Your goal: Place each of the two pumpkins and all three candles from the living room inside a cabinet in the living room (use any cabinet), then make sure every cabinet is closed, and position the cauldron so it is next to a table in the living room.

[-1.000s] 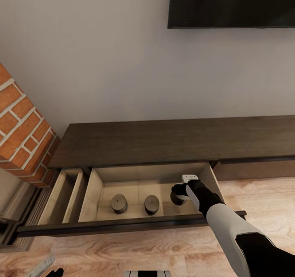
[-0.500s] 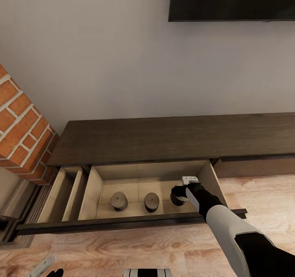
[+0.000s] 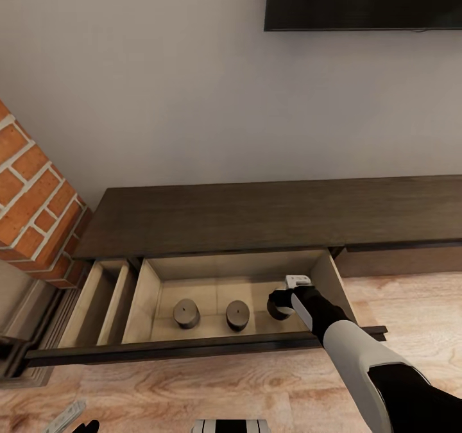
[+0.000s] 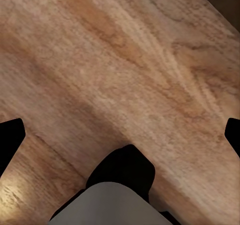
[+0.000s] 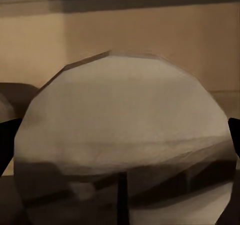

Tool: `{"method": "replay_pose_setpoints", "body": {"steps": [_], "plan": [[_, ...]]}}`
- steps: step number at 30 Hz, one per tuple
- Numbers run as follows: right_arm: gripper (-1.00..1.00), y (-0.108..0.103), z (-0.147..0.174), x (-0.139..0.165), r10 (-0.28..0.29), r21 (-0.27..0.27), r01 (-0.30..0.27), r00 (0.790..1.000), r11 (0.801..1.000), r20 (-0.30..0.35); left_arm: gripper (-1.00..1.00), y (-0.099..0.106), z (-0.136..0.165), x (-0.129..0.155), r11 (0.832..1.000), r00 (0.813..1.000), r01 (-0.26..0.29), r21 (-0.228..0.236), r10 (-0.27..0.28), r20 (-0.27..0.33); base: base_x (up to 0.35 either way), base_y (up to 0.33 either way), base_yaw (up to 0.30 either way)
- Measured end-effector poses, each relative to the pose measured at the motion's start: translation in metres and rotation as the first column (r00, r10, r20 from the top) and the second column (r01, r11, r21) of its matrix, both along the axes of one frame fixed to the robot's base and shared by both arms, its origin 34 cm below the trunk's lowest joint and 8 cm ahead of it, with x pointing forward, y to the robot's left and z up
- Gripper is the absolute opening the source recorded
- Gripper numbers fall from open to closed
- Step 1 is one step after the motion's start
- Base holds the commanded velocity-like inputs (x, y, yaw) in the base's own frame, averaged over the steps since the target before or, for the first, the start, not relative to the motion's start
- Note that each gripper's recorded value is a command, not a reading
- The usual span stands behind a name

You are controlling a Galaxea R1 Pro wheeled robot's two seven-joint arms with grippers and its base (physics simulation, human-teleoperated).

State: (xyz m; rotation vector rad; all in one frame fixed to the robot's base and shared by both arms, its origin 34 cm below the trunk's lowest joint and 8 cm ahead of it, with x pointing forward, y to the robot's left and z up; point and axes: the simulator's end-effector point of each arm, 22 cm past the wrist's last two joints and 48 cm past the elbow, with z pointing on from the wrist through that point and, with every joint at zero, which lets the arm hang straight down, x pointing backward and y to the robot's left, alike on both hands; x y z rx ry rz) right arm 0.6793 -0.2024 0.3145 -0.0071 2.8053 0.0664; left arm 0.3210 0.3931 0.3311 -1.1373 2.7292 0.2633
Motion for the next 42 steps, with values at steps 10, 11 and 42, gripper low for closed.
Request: {"method": "replay_pose_setpoints", "body": {"steps": [10,11,42], "plan": [[1.00,-0.001,0.000,0.000,-0.002,-0.001,0.002,1.000,1.000,-0.001,1.00,0.000,0.000,0.000,1.000,1.000,0.000,0.000,0.000,0.000,0.000,0.000,0.000],[1.00,-0.001,0.000,0.000,-0.002,-0.001,0.002,1.000,1.000,-0.001,1.00,0.000,0.000,0.000,1.000,1.000,0.000,0.000,0.000,0.000,0.000,0.000,0.000],[1.00,-0.005,0.027,0.018,0.010,-0.011,-0.010,1.000,1.000,-0.005,1.00,0.000,0.000,0.001,1.000,1.000,-0.002,-0.004,0.002,0.004,0.000,0.000,0.000]]}}
